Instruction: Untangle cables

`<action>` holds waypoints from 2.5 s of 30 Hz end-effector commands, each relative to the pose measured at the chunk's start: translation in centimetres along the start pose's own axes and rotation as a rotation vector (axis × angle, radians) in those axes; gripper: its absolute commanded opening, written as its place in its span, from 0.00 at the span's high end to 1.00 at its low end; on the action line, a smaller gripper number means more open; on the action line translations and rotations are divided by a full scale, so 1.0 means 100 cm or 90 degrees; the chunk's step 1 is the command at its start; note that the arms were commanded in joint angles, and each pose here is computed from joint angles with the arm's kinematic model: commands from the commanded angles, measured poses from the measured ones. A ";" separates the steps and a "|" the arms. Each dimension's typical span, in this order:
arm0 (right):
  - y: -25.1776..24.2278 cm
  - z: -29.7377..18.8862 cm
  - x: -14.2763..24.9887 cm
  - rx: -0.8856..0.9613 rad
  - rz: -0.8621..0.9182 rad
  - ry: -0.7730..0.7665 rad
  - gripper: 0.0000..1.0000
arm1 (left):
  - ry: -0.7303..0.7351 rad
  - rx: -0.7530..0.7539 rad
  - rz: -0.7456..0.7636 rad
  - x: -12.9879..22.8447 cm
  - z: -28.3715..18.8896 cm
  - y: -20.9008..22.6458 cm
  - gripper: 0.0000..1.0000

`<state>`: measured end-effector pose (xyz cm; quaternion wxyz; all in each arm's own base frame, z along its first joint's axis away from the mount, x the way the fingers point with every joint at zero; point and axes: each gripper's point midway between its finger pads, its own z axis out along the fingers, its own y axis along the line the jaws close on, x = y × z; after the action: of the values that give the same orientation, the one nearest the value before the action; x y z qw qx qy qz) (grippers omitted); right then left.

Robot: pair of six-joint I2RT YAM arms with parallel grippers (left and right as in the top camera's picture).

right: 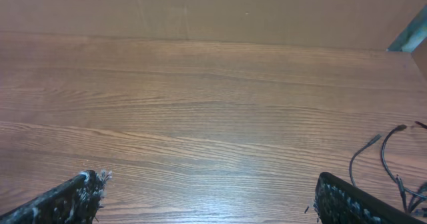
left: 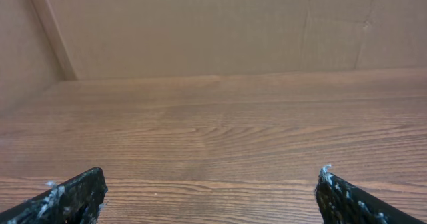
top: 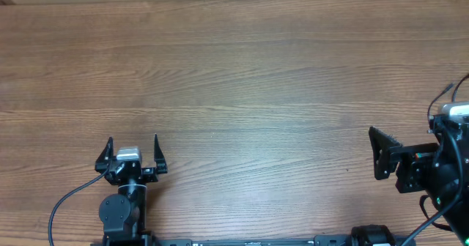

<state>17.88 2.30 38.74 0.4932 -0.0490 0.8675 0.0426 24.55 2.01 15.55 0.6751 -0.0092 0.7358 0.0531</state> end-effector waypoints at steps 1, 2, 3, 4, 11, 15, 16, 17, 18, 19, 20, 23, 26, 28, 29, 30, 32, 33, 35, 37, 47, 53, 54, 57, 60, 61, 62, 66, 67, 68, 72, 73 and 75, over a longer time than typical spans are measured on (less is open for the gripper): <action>0.000 -0.001 -0.001 0.001 -0.004 -0.003 0.00 | -0.004 -0.006 0.017 0.000 0.000 0.002 0.00; 0.000 -0.001 -0.001 0.001 -0.005 -0.003 0.00 | -0.004 -0.006 0.016 0.000 0.000 0.002 0.01; 0.000 -0.001 -0.001 0.001 -0.004 -0.003 0.00 | -0.004 -0.006 0.016 0.000 0.000 0.002 0.00; 0.000 -0.001 -0.001 0.001 -0.004 -0.003 0.00 | -0.004 -0.006 0.017 0.000 0.000 0.002 0.00; 0.000 -0.001 -0.001 0.001 -0.004 -0.003 0.00 | -0.004 -0.006 0.016 0.000 0.000 0.002 0.00; 0.000 -0.001 -0.001 0.001 -0.004 -0.003 0.00 | -0.004 -0.006 0.016 0.000 0.000 0.002 0.00; 0.000 -0.001 -0.001 0.001 -0.004 -0.003 0.00 | -0.004 -0.006 0.016 0.000 0.000 0.002 0.00; 0.000 -0.001 -0.001 0.001 -0.005 -0.003 0.00 | -0.004 -0.006 0.016 -0.001 0.000 0.002 0.00; 0.000 -0.001 -0.001 0.001 -0.005 -0.003 0.00 | -0.004 -0.006 0.017 0.000 0.000 0.002 0.00; 0.000 -0.001 -0.001 0.001 -0.005 -0.003 0.00 | -0.004 -0.006 0.016 0.000 0.000 0.002 0.00; 0.000 -0.001 -0.001 0.001 -0.005 -0.003 0.00 | -0.004 -0.006 0.016 0.000 0.000 0.002 0.00; -0.001 -0.001 0.002 0.003 -0.004 0.005 0.00 | -0.004 -0.006 0.016 0.000 0.000 0.002 0.00; -0.001 -0.001 0.007 0.006 0.002 0.009 0.00 | -0.004 -0.006 0.016 0.000 0.000 0.002 0.00; -0.003 0.004 0.007 0.011 0.003 -0.013 0.00 | -0.004 -0.006 0.016 0.000 0.000 0.002 0.00; -0.005 0.009 0.006 0.016 0.003 -0.029 0.00 | -0.004 -0.006 0.017 -0.001 0.000 0.002 0.00; -0.006 0.015 0.004 0.019 0.002 -0.051 0.00 | -0.004 -0.007 0.016 0.000 0.000 0.002 0.00; -0.007 0.031 0.002 0.019 -0.003 -0.100 0.00 | -0.004 -0.006 0.017 0.000 0.000 0.002 0.00; -0.007 0.040 0.002 0.015 -0.005 -0.128 0.00 | -0.004 -0.006 0.016 0.000 0.000 0.002 0.00; -0.003 0.057 0.005 -0.004 -0.011 -0.176 0.00 | -0.004 -0.006 0.017 -0.001 0.000 0.002 0.00; 0.004 0.073 0.010 -0.031 -0.020 -0.224 0.00 | -0.004 -0.006 0.016 0.000 0.000 0.002 0.00; 0.020 0.108 0.039 -0.107 -0.024 -0.411 0.00 | -0.004 -0.006 0.017 0.000 0.000 0.002 0.00; -0.002 0.114 0.047 -0.049 0.064 -0.421 0.00 | -0.004 -0.007 0.017 -0.001 0.000 0.002 0.00; -0.006 0.113 0.047 -0.037 0.070 -0.425 0.00 | -0.005 -0.006 0.016 -0.001 0.000 0.002 0.00; -0.015 0.110 0.046 -0.004 0.081 -0.435 0.00 | -0.004 -0.006 0.017 0.000 0.000 0.002 0.00; -0.019 0.110 0.049 0.010 0.086 -0.439 0.00 | -0.004 -0.006 0.017 0.000 0.000 0.002 0.01; -0.020 0.110 0.051 0.011 0.086 -0.441 0.00 | -0.004 -0.006 0.016 -0.001 0.000 0.002 0.00; -0.020 0.110 0.052 0.012 0.086 -0.443 0.00 | -0.004 -0.006 0.016 0.000 0.000 0.002 0.00; -0.021 0.109 0.060 0.014 0.085 -0.462 0.00 | -0.004 -0.006 0.016 0.000 0.000 0.002 0.00; -0.021 0.108 0.062 0.013 0.085 -0.471 0.00 | -0.004 -0.006 0.016 0.000 0.000 0.002 0.00; -0.021 0.108 0.064 0.012 0.084 -0.480 0.00 | -0.004 -0.006 0.016 0.000 0.000 0.002 0.01; -0.021 0.105 0.070 0.006 0.091 -0.515 0.00 | -0.004 -0.006 0.016 0.000 0.000 0.002 0.00; -0.021 0.105 0.072 0.006 0.091 -0.518 0.00 | -0.004 -0.006 0.016 0.000 0.000 0.002 0.00; -0.021 0.104 0.075 0.007 0.091 -0.525 0.00 | -0.004 -0.006 0.016 0.000 0.000 0.002 0.00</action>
<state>23.49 1.54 27.19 0.7896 0.0228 0.6068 0.0882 24.55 2.01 15.57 0.6750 -0.0035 0.7355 0.0582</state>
